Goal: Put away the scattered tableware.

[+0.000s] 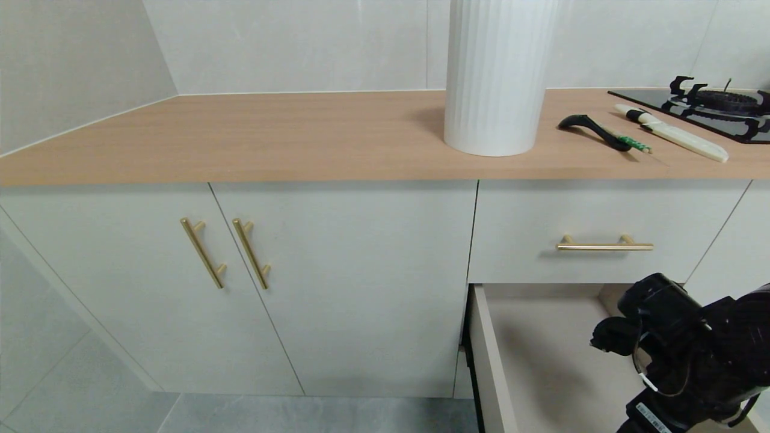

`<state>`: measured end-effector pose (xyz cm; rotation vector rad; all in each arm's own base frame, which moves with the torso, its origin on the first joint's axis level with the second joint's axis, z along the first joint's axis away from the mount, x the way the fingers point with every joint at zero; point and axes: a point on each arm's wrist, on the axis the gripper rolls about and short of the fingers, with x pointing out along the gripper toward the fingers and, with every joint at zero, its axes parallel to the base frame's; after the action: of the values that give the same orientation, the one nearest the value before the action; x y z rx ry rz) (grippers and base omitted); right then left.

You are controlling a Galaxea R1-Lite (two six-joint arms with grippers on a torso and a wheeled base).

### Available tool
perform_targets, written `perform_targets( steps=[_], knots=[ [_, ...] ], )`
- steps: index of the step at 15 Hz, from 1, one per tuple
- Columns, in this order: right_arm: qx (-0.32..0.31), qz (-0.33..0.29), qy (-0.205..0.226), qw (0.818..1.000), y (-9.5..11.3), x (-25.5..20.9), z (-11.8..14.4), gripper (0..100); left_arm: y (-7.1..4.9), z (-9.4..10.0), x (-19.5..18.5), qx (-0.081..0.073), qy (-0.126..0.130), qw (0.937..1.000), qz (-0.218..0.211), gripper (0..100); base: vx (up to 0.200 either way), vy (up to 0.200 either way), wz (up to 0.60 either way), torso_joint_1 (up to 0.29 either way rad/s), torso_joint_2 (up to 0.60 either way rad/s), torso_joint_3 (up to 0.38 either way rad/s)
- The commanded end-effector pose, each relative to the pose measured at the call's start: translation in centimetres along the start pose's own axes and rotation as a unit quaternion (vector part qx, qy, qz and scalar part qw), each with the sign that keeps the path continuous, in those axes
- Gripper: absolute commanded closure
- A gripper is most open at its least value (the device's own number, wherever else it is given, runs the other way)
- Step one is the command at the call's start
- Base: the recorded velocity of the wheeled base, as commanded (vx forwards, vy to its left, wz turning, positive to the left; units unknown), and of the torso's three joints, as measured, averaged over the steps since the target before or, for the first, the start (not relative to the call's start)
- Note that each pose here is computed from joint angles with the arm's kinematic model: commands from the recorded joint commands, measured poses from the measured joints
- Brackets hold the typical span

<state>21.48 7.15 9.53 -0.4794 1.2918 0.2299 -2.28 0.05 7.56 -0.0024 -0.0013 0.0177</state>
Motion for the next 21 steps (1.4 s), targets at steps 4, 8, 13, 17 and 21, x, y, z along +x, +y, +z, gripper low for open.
perform_targets(
  steps=[4,8,13,17,21],
  knots=[
    [0.022,-0.010,-0.095,0.995,-1.0,-6.2,-1.2,0,0.0,0.0,0.0,0.000,0.001,1.0000,0.000,0,0.000,0.000,0.00,0.000,0.00,0.000],
    [0.087,0.004,-0.231,0.969,-2.8,-12.2,-2.6,0,0.0,0.0,0.0,0.000,0.001,1.0000,0.000,0,0.000,0.000,0.00,0.000,0.00,0.000],
    [0.145,-0.038,-0.303,0.941,-5.2,-13.4,-2.8,0,0.0,0.0,0.0,0.000,0.001,1.0000,0.000,0,0.000,0.000,0.00,0.000,0.00,0.000],
    [0.144,-0.044,-0.339,0.929,-5.0,-15.1,-4.1,0,0.0,0.0,0.0,0.000,0.001,1.0000,0.000,0,0.000,0.000,0.00,0.000,0.00,0.000],
    [0.138,-0.046,-0.342,0.928,-4.8,-15.2,-4.5,0,0.0,0.0,0.0,0.000,0.001,1.0000,0.000,0,0.000,0.000,0.00,0.000,0.00,0.000]
  ],
)
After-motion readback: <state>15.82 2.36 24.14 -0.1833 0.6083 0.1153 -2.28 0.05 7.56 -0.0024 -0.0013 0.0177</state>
